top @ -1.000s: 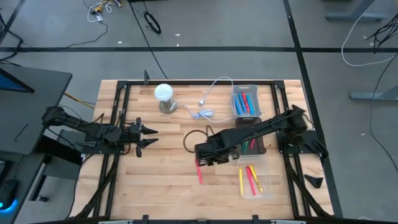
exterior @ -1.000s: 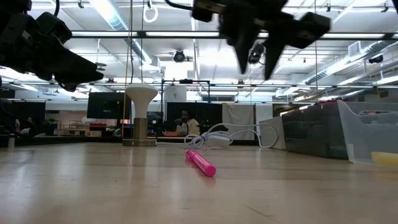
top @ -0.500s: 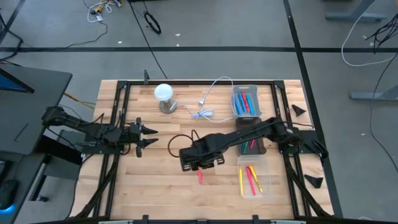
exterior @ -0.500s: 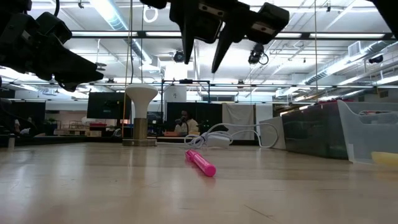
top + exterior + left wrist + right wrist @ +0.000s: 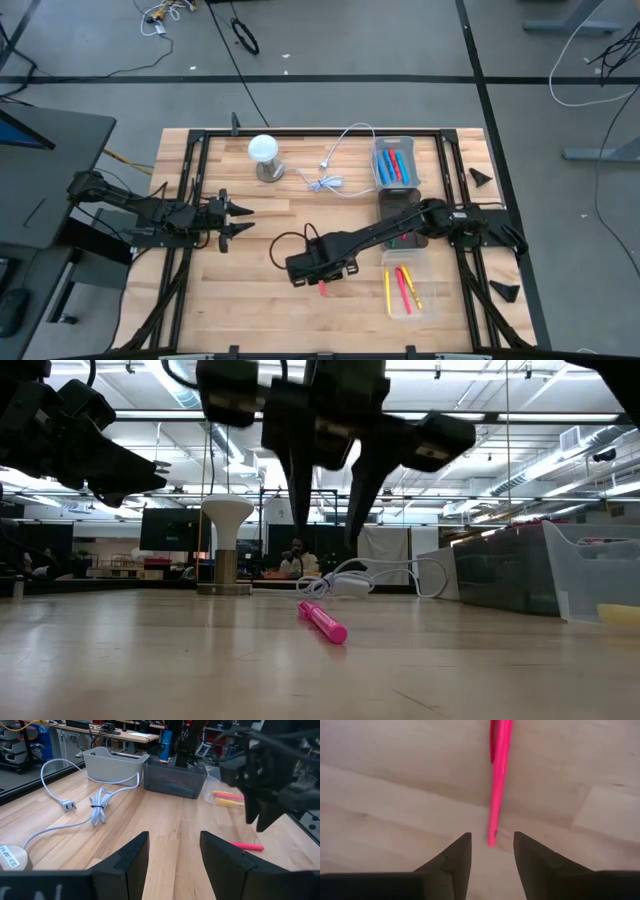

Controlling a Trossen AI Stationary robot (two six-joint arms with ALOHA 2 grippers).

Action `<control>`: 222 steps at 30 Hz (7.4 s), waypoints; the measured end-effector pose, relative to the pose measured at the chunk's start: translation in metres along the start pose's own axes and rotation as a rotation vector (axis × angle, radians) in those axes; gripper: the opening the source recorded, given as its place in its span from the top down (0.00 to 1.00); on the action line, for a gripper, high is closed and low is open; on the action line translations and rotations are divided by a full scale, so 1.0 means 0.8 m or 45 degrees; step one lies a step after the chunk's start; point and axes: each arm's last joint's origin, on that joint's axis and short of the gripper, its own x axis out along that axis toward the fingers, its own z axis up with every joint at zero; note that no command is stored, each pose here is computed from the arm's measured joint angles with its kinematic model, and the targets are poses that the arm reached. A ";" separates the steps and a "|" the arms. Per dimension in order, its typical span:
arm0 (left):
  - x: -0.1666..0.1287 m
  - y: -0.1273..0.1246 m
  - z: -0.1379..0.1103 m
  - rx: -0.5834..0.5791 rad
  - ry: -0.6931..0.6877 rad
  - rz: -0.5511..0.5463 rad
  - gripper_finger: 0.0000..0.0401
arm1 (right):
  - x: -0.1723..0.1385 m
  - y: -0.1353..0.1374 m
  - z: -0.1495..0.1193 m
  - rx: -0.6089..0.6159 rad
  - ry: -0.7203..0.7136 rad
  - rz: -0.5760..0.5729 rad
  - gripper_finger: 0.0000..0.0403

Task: Pick & Place Markers
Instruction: Put the pink pen into the transparent bin, then return to Home Position

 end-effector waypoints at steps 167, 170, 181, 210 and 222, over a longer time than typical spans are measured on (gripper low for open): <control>0.000 0.000 0.000 0.001 0.000 0.000 0.54 | -0.044 -0.274 -0.078 -0.038 0.174 0.153 0.58; 0.000 0.000 0.000 0.000 0.000 0.000 0.54 | -0.063 -0.277 -0.072 -0.180 0.135 0.254 0.59; 0.000 0.000 0.000 0.001 0.000 0.000 0.54 | -0.116 -0.271 -0.034 -0.905 -0.433 0.558 0.60; 0.000 0.000 0.000 0.000 0.000 0.000 0.54 | -0.199 -0.322 0.068 -1.672 -2.097 0.926 0.60; 0.000 0.000 0.000 0.000 0.000 0.000 0.54 | -0.132 -0.425 0.101 -1.253 -2.179 0.870 0.60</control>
